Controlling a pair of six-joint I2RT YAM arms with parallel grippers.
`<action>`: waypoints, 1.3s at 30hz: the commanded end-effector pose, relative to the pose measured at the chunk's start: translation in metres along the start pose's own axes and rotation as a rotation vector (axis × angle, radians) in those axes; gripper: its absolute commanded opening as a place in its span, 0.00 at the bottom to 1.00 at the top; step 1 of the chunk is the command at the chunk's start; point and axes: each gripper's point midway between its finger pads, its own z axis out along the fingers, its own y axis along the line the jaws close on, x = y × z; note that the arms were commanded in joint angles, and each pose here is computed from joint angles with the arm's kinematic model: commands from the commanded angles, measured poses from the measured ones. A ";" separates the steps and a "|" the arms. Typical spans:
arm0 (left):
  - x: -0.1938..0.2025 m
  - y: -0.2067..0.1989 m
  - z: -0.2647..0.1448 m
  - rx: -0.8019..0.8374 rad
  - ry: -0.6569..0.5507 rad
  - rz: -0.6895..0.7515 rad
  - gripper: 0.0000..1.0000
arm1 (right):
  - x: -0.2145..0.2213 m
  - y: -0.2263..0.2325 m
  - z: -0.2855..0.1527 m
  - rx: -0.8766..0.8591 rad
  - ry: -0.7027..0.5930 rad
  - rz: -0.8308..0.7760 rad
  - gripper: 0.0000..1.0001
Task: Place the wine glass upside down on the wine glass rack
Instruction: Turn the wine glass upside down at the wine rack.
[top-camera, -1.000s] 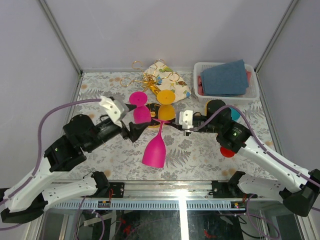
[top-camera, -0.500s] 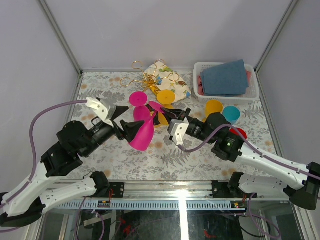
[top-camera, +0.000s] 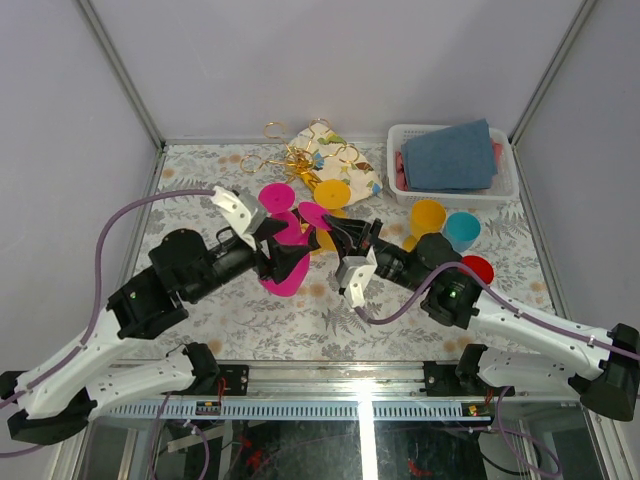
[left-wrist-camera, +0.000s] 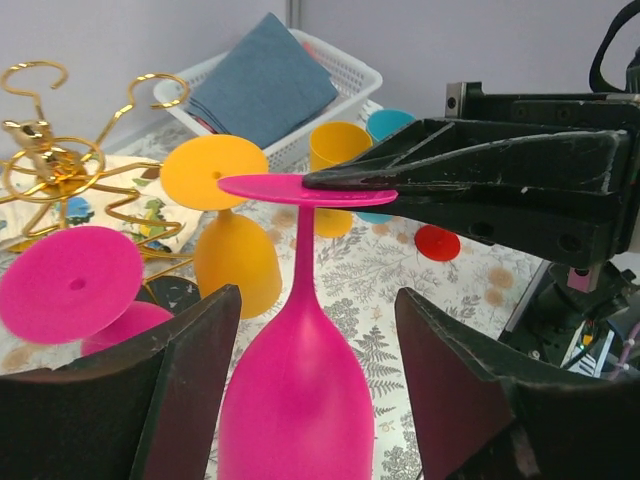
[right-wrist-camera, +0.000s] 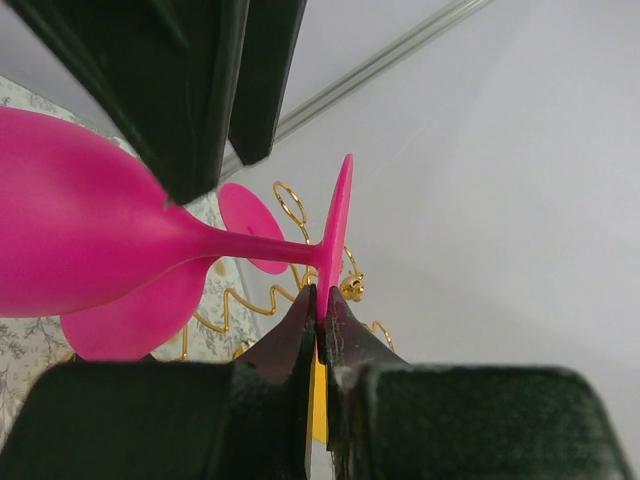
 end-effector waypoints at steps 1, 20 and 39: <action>-0.006 -0.013 0.016 0.063 -0.037 -0.012 0.62 | -0.035 -0.032 -0.005 0.114 -0.131 -0.050 0.00; 0.001 -0.015 0.025 0.073 -0.056 -0.044 0.29 | -0.051 -0.039 -0.014 0.145 -0.193 0.008 0.00; 0.006 -0.020 0.031 0.096 -0.072 -0.077 0.00 | -0.046 -0.035 -0.016 0.140 -0.175 0.071 0.07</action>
